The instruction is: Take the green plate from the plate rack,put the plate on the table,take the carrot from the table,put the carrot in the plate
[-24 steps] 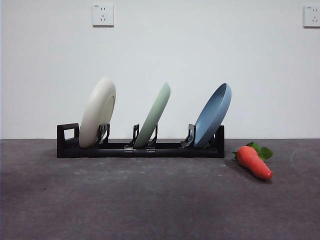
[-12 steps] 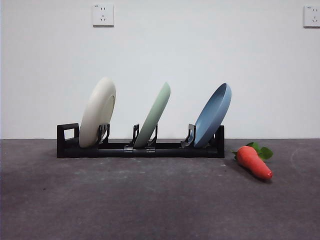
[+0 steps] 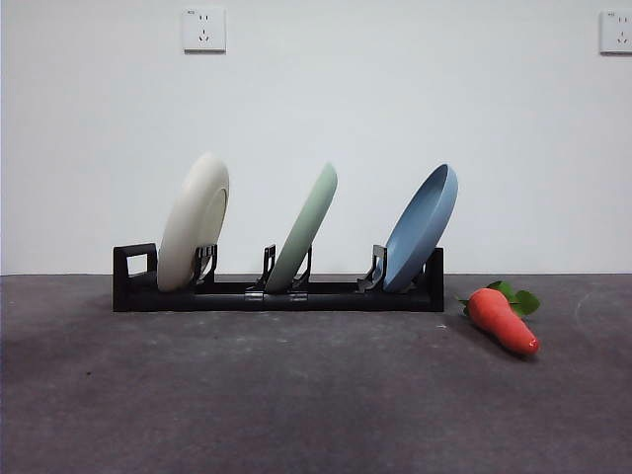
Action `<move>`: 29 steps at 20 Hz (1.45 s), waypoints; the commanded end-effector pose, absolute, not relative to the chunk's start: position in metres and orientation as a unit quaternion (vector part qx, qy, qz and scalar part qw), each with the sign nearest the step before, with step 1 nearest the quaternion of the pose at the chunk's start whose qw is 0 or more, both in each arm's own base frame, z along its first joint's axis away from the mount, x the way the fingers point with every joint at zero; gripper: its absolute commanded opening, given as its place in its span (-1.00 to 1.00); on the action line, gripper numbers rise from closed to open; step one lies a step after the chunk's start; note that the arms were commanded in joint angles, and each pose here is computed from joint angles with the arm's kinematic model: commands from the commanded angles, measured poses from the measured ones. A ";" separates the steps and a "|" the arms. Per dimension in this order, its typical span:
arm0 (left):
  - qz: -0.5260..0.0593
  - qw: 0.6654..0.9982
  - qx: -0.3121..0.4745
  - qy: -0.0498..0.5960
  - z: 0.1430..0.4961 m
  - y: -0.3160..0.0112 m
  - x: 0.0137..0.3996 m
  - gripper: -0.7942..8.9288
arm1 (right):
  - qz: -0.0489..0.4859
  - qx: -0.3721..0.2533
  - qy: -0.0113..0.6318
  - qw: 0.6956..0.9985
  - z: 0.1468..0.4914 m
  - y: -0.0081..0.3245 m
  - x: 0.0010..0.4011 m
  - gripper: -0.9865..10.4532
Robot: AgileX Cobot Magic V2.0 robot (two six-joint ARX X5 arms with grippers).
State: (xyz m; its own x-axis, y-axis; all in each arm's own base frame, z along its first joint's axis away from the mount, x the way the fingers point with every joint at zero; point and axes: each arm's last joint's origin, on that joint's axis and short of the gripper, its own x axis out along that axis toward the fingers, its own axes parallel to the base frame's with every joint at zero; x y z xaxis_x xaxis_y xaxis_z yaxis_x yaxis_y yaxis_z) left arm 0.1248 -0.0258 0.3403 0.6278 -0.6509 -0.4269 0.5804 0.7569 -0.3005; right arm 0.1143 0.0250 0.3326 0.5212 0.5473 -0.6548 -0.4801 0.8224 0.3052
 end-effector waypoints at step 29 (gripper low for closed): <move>-0.290 0.928 0.060 0.227 0.262 -0.229 0.416 0.25 | 0.290 0.052 0.403 0.866 0.331 0.026 0.121 0.21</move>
State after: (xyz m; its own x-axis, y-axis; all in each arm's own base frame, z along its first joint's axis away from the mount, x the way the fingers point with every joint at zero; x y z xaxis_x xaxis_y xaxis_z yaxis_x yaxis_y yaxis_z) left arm 0.4138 -0.2264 0.2653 0.7262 -0.5113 -0.4596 0.5616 0.8268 -0.0324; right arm 0.1206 0.0256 0.3299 0.5034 0.5456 -0.6700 -0.4642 0.8248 0.3229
